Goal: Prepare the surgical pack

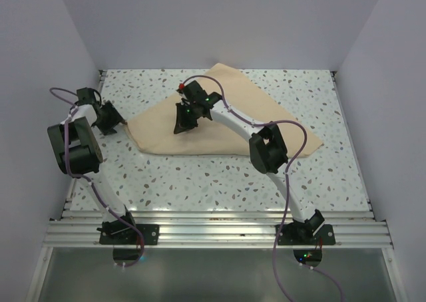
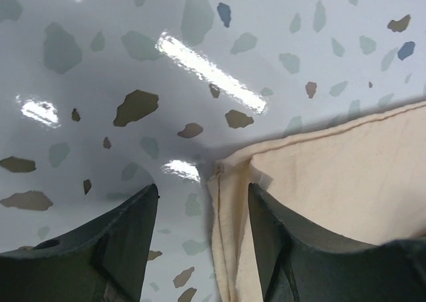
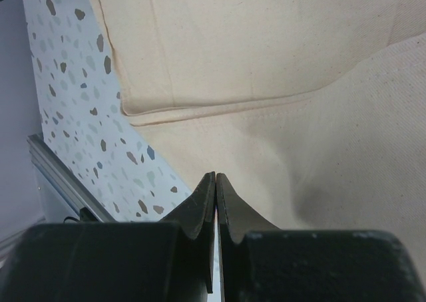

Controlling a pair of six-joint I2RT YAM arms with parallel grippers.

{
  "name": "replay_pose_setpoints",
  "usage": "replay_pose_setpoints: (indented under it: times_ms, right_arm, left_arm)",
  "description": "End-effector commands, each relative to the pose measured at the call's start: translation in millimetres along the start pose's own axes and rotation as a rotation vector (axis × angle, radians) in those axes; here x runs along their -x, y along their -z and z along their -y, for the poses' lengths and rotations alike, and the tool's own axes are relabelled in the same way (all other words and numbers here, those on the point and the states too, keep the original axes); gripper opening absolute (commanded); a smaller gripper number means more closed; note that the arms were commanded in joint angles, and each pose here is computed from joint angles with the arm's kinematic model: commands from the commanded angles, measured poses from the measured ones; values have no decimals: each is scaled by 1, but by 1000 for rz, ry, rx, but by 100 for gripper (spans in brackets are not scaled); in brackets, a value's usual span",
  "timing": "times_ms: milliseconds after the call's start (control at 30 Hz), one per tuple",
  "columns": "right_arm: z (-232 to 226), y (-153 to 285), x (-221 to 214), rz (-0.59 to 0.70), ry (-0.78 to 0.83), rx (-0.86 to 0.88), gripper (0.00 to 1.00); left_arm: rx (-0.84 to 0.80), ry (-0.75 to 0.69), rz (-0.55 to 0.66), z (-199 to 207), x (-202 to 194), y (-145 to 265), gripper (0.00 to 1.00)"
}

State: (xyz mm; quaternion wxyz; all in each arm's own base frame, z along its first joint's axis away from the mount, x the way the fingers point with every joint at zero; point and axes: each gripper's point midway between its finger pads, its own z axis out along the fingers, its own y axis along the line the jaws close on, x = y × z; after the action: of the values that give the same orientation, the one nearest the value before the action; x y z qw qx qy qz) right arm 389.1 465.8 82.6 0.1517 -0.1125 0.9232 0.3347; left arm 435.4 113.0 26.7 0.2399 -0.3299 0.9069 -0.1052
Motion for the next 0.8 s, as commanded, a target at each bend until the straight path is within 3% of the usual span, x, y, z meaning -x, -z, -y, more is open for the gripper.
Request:
replay_pose_setpoints:
  times_ms: [0, 433, 767]
  right_arm:
    - [-26, 29, 22, 61, 38, 63, 3]
    - [-22, 28, 23, 57, 30, 63, 1]
    - [-22, 29, 25, 62, 28, 64, 1]
  left_arm:
    - [-75, -52, -23, 4, -10, -16, 61]
    - [-203, -1, -34, 25, -19, -16, 61]
    - [-179, 4, -109, 16, -34, -28, 68]
